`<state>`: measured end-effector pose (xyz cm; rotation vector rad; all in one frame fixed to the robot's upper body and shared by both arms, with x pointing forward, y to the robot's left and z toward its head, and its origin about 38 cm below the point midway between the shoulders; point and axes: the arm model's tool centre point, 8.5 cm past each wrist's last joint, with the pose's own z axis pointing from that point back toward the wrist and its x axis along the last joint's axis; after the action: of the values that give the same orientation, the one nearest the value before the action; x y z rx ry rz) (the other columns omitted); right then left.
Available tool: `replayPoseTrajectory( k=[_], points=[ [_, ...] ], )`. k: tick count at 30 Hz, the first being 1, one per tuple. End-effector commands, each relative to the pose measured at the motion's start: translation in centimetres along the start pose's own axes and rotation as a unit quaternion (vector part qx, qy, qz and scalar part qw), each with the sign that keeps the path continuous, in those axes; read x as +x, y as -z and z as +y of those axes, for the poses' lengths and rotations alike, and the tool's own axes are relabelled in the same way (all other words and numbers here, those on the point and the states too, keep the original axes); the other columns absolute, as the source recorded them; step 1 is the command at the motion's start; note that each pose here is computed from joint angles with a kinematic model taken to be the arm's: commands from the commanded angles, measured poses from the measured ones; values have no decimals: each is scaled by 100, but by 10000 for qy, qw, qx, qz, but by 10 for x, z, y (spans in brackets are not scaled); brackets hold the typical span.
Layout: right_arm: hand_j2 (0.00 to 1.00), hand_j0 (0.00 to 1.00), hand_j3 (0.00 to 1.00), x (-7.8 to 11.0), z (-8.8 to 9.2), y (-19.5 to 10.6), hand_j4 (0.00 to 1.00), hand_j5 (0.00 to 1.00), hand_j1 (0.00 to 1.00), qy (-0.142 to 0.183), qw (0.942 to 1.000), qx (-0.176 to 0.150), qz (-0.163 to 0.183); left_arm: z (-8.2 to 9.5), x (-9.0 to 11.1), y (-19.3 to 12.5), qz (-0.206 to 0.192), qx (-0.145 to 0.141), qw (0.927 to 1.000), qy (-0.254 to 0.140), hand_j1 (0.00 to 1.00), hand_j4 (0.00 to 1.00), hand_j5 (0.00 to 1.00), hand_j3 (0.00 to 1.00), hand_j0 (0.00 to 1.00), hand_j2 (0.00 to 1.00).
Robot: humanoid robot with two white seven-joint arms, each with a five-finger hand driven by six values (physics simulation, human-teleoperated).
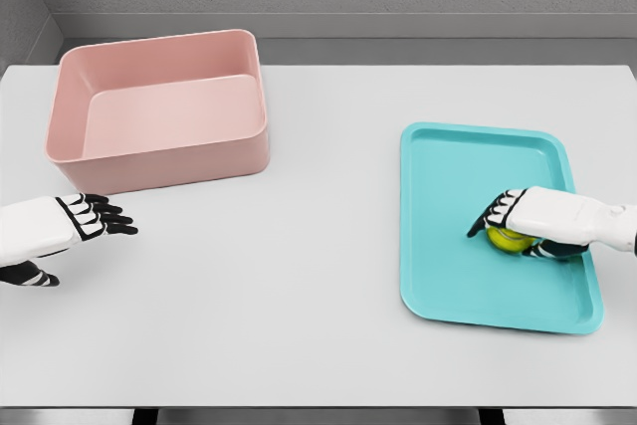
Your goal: Put the tennis from the blue tray into the pink basket with both arms
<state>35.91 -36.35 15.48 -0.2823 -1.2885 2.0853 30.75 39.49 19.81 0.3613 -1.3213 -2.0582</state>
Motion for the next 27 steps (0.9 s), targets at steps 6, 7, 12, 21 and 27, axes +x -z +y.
replayPoseTrajectory(
  k=[6,7,12,21,27],
  points=[
    [63,63,63,-4,1,-2,63,63,63,7,10000,22,68,1,0,0,1,15,10000,-22,100,100,100,100,100,100],
    [60,60,60,-4,1,-2,60,60,60,7,10000,22,68,1,0,0,1,22,10000,-22,100,100,100,100,100,100],
    [52,52,52,-5,0,-4,52,52,52,-5,10000,15,93,2,0,0,1,32,10000,-23,100,100,100,100,100,100],
    [49,49,49,-12,-18,-18,49,49,49,-122,9994,-178,258,1,0,1,-7,37,10000,-29,100,100,100,100,100,100],
    [49,49,49,-10,-32,-20,49,49,49,-233,9989,-335,238,1,1,1,-13,48,10000,-37,100,100,100,100,100,100]
  ],
)
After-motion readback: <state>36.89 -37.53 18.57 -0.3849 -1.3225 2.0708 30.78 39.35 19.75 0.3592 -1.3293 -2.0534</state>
